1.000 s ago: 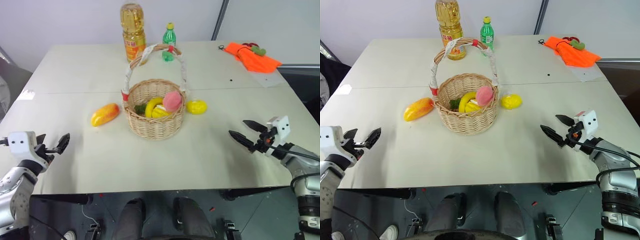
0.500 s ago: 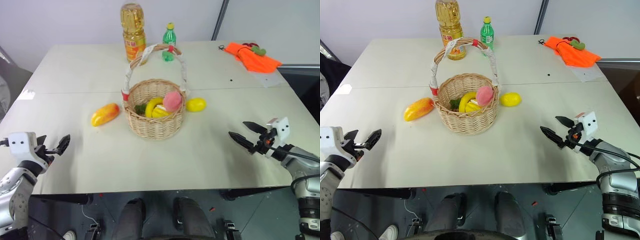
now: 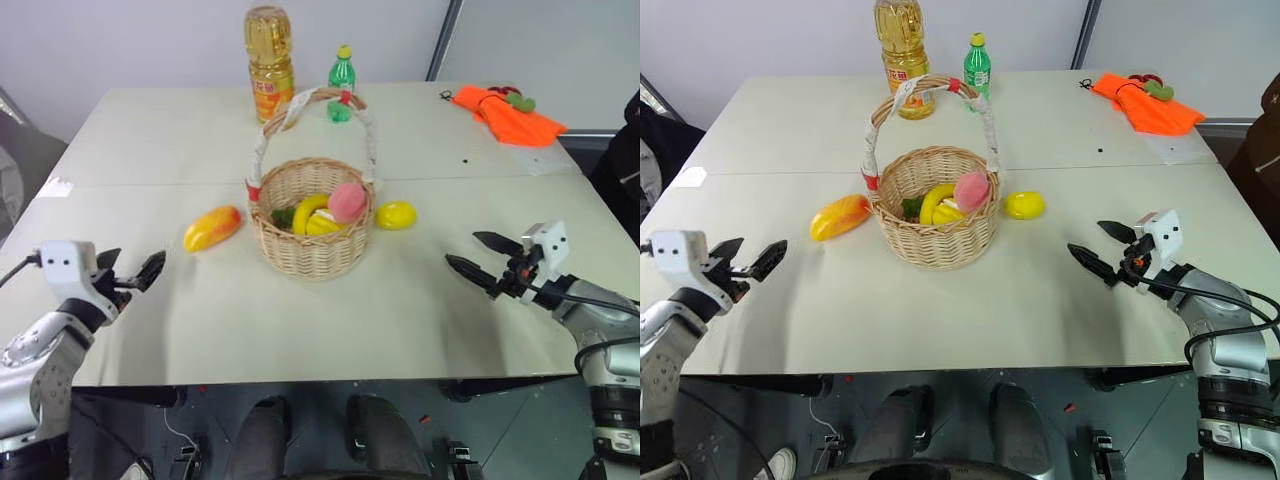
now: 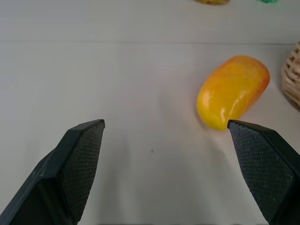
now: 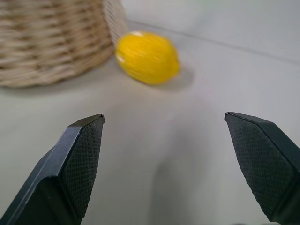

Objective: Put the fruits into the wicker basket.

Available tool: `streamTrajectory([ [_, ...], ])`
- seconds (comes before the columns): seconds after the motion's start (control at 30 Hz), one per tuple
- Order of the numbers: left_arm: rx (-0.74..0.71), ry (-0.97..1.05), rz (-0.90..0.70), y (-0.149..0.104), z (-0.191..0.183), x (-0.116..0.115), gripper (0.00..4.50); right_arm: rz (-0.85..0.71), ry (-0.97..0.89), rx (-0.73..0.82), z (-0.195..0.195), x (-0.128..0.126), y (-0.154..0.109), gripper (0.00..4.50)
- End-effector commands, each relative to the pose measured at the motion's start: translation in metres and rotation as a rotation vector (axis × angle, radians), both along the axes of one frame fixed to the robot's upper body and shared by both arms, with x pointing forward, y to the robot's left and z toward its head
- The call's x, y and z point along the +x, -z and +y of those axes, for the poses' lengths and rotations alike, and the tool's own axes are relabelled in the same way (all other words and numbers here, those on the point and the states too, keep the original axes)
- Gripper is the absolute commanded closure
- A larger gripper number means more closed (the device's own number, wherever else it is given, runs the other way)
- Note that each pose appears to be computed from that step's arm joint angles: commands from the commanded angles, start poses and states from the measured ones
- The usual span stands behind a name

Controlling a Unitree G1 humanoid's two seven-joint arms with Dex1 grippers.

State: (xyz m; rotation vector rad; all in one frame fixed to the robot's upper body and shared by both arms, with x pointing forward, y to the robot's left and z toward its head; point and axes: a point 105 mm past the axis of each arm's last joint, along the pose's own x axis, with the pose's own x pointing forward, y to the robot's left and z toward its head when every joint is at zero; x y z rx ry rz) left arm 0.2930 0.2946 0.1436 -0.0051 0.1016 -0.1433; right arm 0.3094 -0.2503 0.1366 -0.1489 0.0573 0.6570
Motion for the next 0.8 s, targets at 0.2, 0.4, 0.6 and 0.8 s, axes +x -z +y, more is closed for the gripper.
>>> streamTrajectory([
  [0.2, 0.152, 0.232, 0.035, -0.028, -0.042, 0.028, 0.0, -0.083, -0.123, -0.011, 0.026, -0.017, -0.039, 0.2],
  [0.4, 0.21, 0.326, 0.113, -0.027, -0.061, 0.049, 0.0, -0.1, -0.281, -0.035, 0.059, -0.031, -0.065, 0.2],
  [0.6, 0.243, 0.298, 0.187, -0.023, -0.059, 0.074, 0.0, -0.15, -0.483, -0.034, 0.116, -0.049, -0.089, 0.2],
  [0.8, 0.312, 0.321, 0.253, -0.013, -0.061, 0.089, 0.0, -0.155, -0.617, -0.048, 0.153, -0.065, -0.09, 0.2],
])
